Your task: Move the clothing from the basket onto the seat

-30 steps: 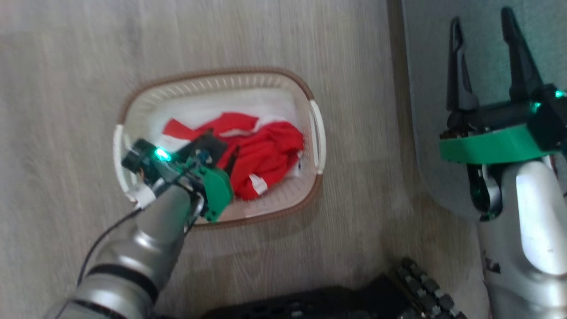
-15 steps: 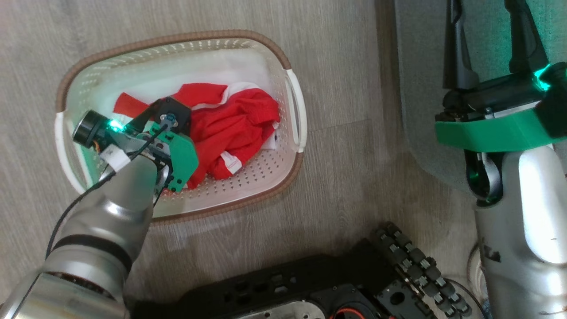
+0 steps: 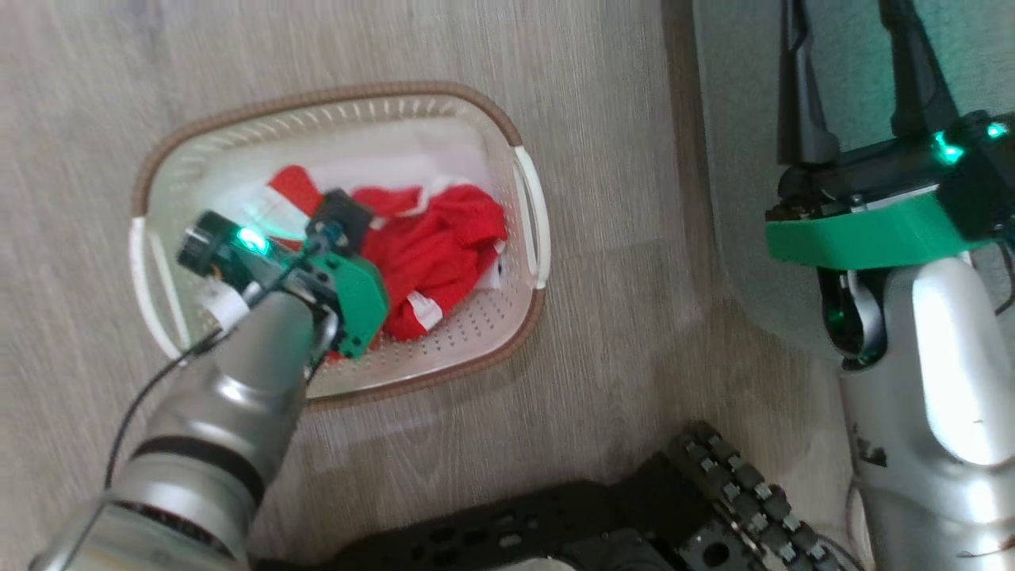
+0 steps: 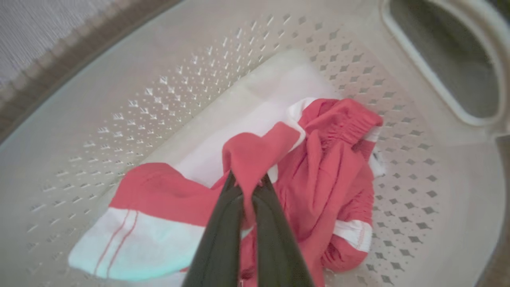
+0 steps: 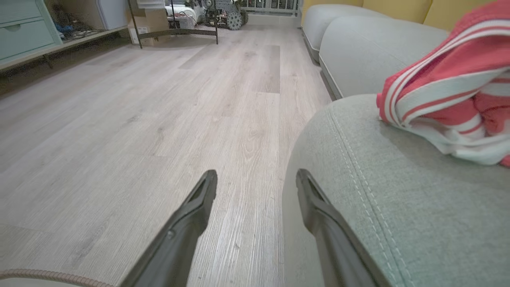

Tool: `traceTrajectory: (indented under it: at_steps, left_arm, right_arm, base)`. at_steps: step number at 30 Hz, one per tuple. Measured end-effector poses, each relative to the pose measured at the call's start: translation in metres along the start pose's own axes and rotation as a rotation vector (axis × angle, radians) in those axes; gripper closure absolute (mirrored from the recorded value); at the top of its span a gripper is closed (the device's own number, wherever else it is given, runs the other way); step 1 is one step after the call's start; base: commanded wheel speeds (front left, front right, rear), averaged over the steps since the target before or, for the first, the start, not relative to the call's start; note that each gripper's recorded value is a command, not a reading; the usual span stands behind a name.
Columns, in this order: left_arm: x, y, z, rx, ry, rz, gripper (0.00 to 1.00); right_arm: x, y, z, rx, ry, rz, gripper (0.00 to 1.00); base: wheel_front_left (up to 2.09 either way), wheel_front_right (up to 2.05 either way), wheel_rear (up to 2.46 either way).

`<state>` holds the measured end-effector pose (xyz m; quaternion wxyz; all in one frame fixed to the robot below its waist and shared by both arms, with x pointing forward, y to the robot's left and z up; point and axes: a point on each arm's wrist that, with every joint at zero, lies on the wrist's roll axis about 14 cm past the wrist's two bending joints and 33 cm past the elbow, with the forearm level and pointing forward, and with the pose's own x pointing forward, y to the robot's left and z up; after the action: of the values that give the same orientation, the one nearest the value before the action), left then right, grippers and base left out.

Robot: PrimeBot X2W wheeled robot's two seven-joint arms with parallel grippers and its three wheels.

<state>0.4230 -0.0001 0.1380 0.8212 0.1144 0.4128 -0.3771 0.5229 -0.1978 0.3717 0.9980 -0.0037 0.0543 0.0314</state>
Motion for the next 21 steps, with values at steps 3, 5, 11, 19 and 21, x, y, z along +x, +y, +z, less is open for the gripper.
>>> traceTrajectory:
  at_steps: [3, 5, 11, 19, 21]
  left_arm:
    - [-0.013, -0.008, 0.013, 0.002, -0.039, -0.014, 1.0]
    - [-0.022, -0.011, 0.023, -0.001, -0.069, -0.014, 1.0]
    - [-0.057, -0.018, 0.085, 0.006, -0.247, 0.002, 1.0]
    - [-0.122, -0.03, 0.14, 0.049, -0.428, 0.052, 1.0]
    - [-0.141, -0.032, 0.157, 0.065, -0.481, 0.072, 1.0]
  right_arm:
    - [-0.002, 0.003, 0.013, 0.006, -0.022, 0.006, 0.0]
    - [-0.004, 0.005, 0.022, 0.01, -0.034, 0.008, 0.0]
    - [-0.023, 0.007, 0.046, 0.022, -0.053, 0.004, 0.0]
    - [-0.069, 0.004, 0.075, 0.036, -0.075, -0.026, 0.0]
    - [-0.082, 0.004, 0.08, 0.042, -0.08, -0.033, 0.0]
  base:
    - [0.0, 0.0, 0.0]
    - [0.0, 0.0, 0.0]
    - [0.0, 0.0, 0.0]
    - [0.0, 0.0, 0.0]
    - [0.0, 0.0, 0.0]
